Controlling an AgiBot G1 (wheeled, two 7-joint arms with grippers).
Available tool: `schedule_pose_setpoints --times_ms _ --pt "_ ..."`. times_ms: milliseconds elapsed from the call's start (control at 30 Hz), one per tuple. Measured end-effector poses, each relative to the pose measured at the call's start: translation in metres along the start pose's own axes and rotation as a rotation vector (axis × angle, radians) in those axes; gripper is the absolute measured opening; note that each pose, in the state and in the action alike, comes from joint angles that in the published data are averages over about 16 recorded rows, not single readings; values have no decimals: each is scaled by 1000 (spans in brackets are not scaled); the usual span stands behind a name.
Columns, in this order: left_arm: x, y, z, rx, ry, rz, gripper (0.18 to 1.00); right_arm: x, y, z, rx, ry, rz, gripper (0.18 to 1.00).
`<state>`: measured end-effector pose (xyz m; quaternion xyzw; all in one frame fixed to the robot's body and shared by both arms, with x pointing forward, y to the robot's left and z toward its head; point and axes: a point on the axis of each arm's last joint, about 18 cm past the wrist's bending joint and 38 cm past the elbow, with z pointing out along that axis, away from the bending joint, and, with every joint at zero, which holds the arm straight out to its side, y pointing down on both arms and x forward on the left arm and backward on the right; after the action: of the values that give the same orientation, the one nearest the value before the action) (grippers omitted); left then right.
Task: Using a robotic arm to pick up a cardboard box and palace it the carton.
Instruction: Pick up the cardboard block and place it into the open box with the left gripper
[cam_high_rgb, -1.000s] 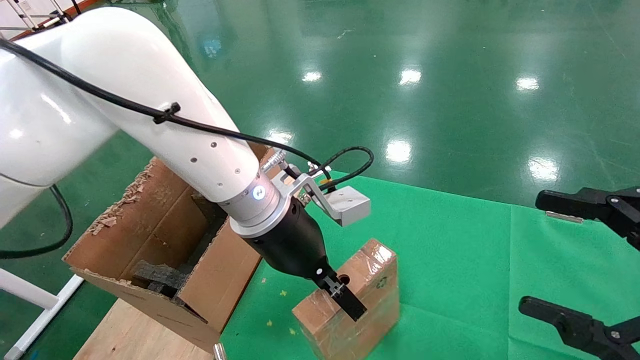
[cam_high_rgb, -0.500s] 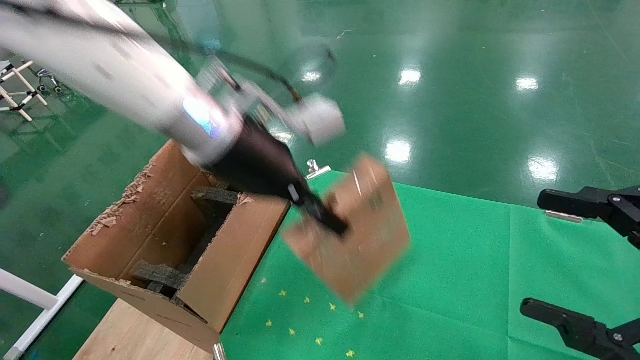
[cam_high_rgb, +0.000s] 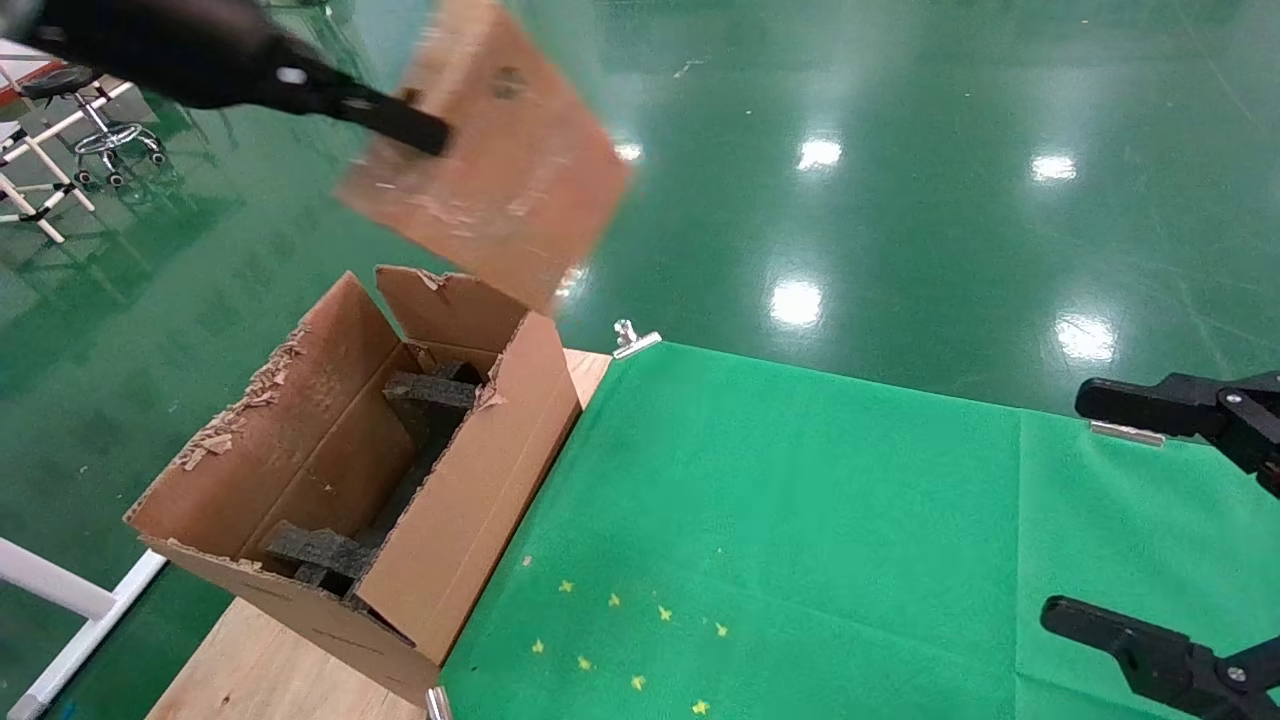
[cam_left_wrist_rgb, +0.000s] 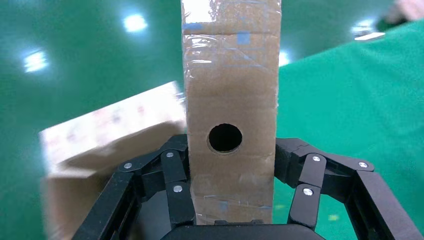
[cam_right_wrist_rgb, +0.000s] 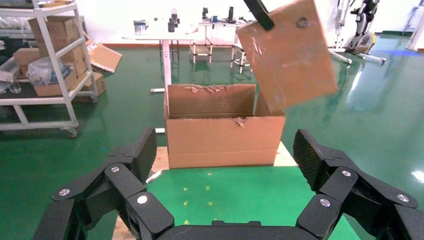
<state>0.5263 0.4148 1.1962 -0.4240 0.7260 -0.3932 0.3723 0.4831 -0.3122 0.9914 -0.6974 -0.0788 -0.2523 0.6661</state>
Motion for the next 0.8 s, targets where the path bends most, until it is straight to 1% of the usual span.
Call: schedule_pose_setpoints --times_ms 167,367,600,800 --pt "-48 30 -21 -18 -85 -60 292 0 0 0 0 0 0 1001" --pt "-91 79 -32 -66 -148 -138 287 0 0 0 0 0 0 1001" --pt "-122 131 -28 -119 -195 -219 281 0 0 0 0 0 0 1001" --pt "-140 163 -17 -150 -241 -268 279 0 0 0 0 0 0 1001"
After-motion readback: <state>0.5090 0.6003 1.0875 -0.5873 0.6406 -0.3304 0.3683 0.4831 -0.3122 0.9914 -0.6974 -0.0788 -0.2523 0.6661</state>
